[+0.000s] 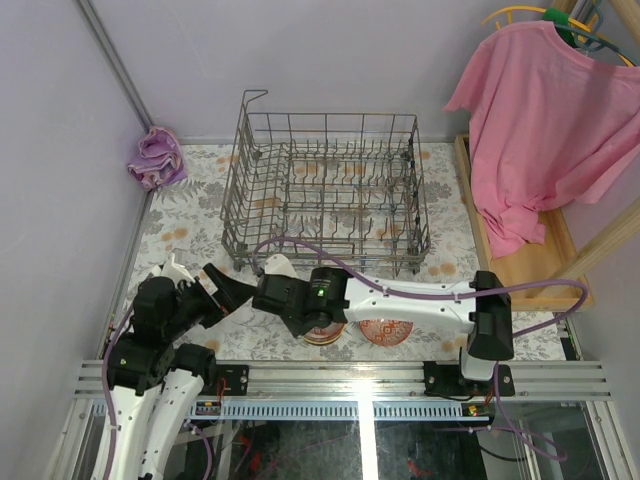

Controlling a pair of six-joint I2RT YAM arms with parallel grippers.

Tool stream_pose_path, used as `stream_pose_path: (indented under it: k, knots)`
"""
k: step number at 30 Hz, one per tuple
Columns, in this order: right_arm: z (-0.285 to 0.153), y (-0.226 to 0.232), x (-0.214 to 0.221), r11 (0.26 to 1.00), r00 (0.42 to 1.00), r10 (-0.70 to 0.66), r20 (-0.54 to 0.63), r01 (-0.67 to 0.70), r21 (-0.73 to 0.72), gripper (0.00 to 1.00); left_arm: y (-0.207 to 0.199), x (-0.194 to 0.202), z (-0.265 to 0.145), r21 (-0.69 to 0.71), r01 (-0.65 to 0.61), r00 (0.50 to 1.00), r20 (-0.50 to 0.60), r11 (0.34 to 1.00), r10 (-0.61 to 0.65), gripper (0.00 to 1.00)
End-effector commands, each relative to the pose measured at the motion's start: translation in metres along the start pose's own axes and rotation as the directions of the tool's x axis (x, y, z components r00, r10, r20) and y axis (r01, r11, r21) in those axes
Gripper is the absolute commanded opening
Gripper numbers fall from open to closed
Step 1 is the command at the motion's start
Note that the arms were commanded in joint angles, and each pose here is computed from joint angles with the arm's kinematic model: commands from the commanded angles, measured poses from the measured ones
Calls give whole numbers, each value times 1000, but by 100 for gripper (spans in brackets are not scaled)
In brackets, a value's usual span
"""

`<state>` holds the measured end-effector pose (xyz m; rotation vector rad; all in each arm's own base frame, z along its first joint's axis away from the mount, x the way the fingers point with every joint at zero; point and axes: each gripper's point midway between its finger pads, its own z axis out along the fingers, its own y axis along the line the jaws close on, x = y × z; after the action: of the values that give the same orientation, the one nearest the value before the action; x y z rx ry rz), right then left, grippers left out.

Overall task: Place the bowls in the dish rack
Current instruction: Pick up the bowl from the center of the board.

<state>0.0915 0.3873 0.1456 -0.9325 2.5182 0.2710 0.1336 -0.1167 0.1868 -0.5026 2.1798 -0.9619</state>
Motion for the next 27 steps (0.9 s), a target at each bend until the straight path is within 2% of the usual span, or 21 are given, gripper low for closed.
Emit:
stream_pose_path:
  k: [1,9,13,14,18,21,27]
  knots:
    - [-73,13,-42,986,983,49,176,-19,-164,0,-32,19,-22,144,-30,992,-115,989,47,98]
    - [-168,1,-91,951,921,134,366,-16,-308,0,-41,5,-29,127,-81,993,-72,989,90,100]
    - [-206,-39,-137,906,851,265,453,-60,-419,0,-48,-8,-37,97,-114,993,-31,989,118,100]
    - [-212,-62,-155,890,821,325,470,-97,-446,0,-50,-11,-39,91,-120,992,-24,989,123,100]
    - [-241,-100,-213,794,713,463,527,-68,-604,0,-56,-19,-46,81,-139,990,1,987,139,100]
    - [-250,-124,-254,721,655,542,526,-41,-692,0,-59,-21,-48,73,-146,989,-4,987,147,100]
    - [-238,-187,-331,560,541,691,479,16,-828,0,-57,-27,-46,42,-159,987,0,986,159,100]
